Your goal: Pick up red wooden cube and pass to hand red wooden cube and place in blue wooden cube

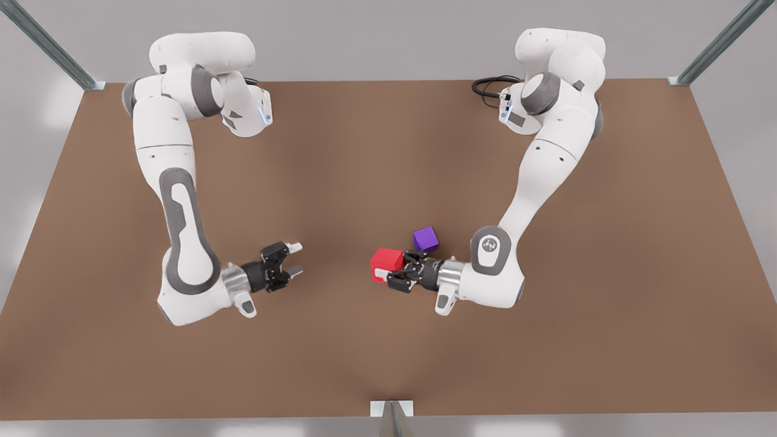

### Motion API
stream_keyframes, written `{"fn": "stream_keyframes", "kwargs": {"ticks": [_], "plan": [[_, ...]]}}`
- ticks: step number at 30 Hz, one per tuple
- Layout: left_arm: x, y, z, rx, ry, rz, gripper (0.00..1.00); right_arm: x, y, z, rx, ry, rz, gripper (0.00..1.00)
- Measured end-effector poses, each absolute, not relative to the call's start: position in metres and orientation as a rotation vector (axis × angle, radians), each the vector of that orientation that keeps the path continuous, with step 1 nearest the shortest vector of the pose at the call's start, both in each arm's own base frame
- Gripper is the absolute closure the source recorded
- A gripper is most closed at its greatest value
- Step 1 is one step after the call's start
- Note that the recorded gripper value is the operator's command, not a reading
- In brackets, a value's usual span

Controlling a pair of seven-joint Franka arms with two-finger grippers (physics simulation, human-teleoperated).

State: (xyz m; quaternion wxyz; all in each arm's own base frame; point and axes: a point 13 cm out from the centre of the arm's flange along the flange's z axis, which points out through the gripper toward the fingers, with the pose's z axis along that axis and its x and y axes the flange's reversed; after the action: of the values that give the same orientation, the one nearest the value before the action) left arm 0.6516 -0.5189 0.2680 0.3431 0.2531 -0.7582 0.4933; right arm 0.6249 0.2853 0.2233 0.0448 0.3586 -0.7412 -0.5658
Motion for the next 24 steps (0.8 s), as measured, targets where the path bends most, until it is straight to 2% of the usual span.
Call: {"fn": "stream_keyframes", "kwargs": {"ticks": [6, 9, 10, 18, 24], "plan": [[0.653, -0.541, 0.258, 0.558, -2.041, 1.427, 0.47, 0.662, 0.330, 0.227, 1.585, -2.330, -1.957, 0.00], [0.653, -0.554, 0.251, 0.500, -2.089, 1.498, 0.47, 0.666, 0.356, 0.227, 1.786, -2.323, -2.014, 0.00], [0.655, -0.555, 0.251, 0.482, -2.108, 1.522, 0.43, 0.666, 0.362, 0.225, 1.846, -2.319, -2.023, 0.00], [0.671, -0.550, 0.250, 0.353, -2.234, 1.650, 0.46, 0.661, 0.388, 0.208, 2.189, -2.256, -2.078, 0.00], [0.674, -0.549, 0.249, 0.274, -2.284, 1.704, 0.46, 0.661, 0.406, 0.215, 2.390, -2.195, -2.124, 0.00]]}}
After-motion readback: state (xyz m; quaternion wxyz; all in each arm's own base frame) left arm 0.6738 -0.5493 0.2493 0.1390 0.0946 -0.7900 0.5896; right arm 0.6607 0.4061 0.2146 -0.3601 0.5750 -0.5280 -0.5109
